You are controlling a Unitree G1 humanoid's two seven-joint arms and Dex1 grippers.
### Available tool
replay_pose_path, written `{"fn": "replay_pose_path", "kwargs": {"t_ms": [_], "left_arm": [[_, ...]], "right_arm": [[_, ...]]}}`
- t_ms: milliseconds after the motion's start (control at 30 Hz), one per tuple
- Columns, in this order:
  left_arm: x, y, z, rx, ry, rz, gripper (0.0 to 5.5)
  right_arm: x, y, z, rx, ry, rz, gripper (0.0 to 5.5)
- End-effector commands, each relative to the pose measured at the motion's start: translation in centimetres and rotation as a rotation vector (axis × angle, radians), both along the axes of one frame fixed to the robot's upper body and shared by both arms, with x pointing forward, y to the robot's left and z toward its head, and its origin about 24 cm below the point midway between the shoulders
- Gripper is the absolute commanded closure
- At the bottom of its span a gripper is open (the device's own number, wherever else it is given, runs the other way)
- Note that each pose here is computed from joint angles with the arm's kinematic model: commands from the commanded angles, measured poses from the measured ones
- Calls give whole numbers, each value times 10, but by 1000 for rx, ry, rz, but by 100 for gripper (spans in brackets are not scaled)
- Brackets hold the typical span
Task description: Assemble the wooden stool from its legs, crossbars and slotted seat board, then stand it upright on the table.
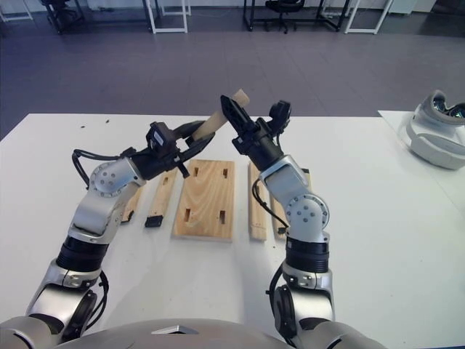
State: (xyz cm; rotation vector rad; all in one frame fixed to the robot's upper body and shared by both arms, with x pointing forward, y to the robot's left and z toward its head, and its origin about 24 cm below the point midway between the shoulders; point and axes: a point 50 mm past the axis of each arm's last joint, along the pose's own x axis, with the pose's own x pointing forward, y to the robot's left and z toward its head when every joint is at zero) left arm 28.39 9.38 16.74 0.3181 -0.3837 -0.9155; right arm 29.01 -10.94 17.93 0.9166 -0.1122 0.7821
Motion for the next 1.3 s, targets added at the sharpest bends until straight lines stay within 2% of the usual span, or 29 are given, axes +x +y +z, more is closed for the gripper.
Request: {"fn": "replay_pose_path", "kwargs": {"t_ms": [33, 67, 133, 267, 400, 967, 1200, 1300], "left_arm": [[-2, -1, -7, 49, 19, -24, 422], [-2, 0, -9, 52, 24, -14, 384], [0, 3, -12, 51, 43, 13, 341], [1, 19, -22, 32, 84, 91, 255], [1, 25, -28, 22, 97, 144, 185], [5, 36, -35, 0, 128, 239, 181], [5, 36, -37, -2, 134, 239, 181], [4, 36, -37, -1, 134, 241, 181]], "right_arm": [[0, -7, -9, -46, 37, -51, 508], [0, -9, -11, -49, 45, -74, 508], [2, -27, -25, -73, 88, -189, 509], [-12, -87, -64, -224, 191, -546, 509], [-21, -95, -88, -402, 230, -628, 509], [-19, -80, -109, -334, 328, -591, 509], [-20, -83, -116, -434, 327, -630, 509], [-24, -80, -119, -536, 289, -617, 509]]}}
